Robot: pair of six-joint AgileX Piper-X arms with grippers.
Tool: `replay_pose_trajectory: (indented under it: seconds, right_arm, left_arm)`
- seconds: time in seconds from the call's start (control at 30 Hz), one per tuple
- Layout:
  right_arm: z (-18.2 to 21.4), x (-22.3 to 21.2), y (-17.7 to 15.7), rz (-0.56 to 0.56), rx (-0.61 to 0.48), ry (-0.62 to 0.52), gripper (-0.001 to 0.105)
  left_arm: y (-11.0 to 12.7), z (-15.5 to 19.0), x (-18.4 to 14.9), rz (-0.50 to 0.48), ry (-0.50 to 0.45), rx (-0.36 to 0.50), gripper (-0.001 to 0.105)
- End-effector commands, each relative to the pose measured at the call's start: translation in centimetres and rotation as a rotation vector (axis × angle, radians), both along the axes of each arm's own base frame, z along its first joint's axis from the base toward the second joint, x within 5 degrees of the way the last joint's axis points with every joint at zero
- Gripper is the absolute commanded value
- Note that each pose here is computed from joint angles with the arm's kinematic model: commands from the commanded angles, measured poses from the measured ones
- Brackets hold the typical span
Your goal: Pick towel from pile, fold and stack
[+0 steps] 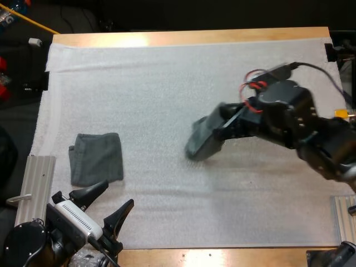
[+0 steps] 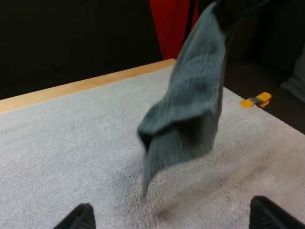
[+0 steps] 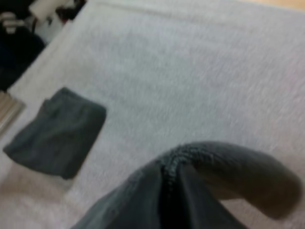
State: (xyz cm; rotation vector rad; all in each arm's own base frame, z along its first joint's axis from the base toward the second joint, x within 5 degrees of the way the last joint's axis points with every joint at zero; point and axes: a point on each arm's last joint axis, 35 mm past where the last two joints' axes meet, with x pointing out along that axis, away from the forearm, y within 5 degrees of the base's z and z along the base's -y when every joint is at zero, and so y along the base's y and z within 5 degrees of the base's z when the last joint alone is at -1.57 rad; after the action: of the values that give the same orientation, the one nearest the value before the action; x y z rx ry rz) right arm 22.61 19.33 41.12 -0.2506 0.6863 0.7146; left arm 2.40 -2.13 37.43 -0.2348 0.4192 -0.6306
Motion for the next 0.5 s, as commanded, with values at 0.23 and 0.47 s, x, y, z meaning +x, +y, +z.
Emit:
replay_pose_trajectory:
  seconds: [0.23, 0.47]
  right_arm:
    - [-5.8, 0.1, -0.8, -0.139, -0.417, 0.256, 0.018]
    - [-9.1, -0.6, -2.4, -0.192, -0.703, 0.232, 0.083]
  left_arm:
    - [0.0, 0.3, 0.0, -0.011, -0.018, -0.005, 0.063]
    - [0.0, 0.3, 0.0, -0.014, -0.025, 0.002, 0.063]
